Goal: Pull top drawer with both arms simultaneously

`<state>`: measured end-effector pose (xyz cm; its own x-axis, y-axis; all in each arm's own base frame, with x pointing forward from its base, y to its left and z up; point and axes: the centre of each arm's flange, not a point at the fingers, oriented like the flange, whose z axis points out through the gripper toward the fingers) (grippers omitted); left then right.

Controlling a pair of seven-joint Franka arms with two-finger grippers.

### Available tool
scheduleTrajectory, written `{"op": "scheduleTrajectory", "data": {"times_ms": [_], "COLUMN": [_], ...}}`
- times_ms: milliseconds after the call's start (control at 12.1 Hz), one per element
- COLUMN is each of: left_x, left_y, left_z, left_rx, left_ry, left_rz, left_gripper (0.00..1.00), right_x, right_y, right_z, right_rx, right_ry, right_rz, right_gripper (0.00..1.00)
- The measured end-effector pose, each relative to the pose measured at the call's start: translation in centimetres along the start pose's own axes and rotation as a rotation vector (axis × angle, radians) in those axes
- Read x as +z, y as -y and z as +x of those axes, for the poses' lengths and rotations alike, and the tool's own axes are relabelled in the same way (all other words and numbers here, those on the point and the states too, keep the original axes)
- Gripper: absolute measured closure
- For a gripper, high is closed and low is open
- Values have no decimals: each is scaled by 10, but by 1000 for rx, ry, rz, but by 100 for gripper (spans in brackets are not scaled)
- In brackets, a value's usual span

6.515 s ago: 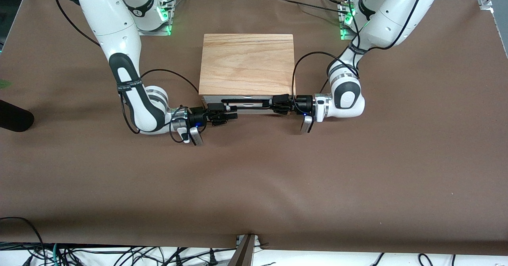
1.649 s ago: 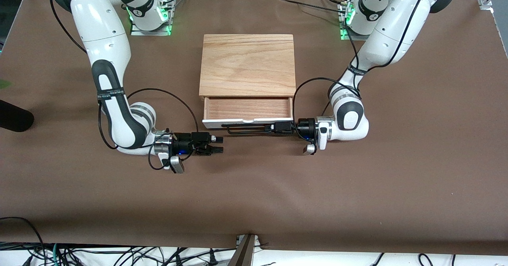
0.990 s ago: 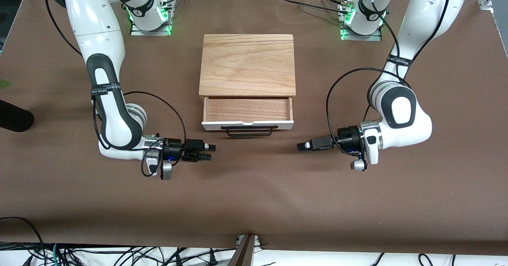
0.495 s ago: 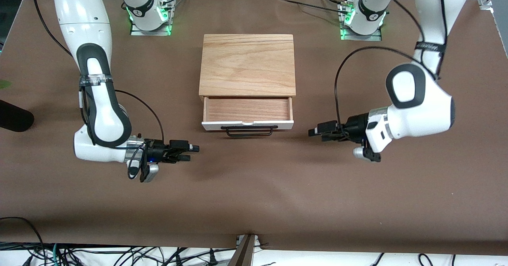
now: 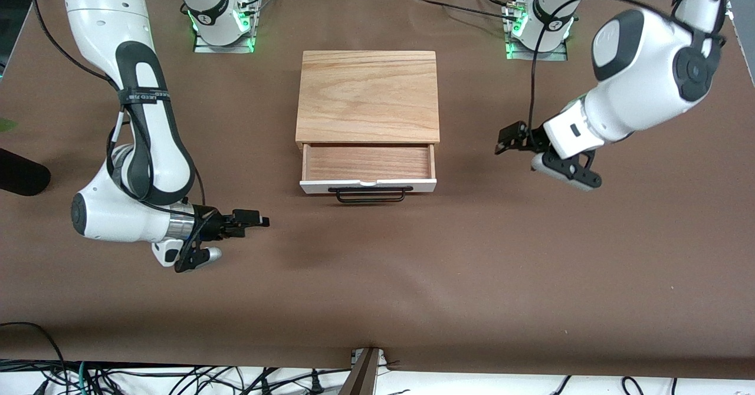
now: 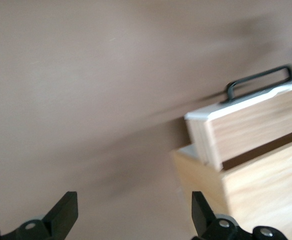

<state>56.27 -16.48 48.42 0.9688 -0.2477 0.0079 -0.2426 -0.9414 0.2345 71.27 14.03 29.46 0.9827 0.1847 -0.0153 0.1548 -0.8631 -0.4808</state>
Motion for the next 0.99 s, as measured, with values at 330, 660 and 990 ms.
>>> {"op": "scheduleTrajectory", "data": {"times_ms": [330, 660, 990], "left_x": [-56, -84, -105], "left_y": [-20, 24, 46], "left_z": [-43, -54, -57], "left_rx": [-4, -84, -126], "left_ry": [40, 50, 81], "left_rz": [190, 210, 204], "left_gripper": [0, 0, 0], "right_x": [-10, -47, -151], "right_y": [29, 29, -6], "right_z": [3, 6, -10], "right_rx": [105, 189, 241], "right_ry": [23, -41, -139], "right_rz": [-292, -420, -498], "right_gripper": [0, 0, 0]}}
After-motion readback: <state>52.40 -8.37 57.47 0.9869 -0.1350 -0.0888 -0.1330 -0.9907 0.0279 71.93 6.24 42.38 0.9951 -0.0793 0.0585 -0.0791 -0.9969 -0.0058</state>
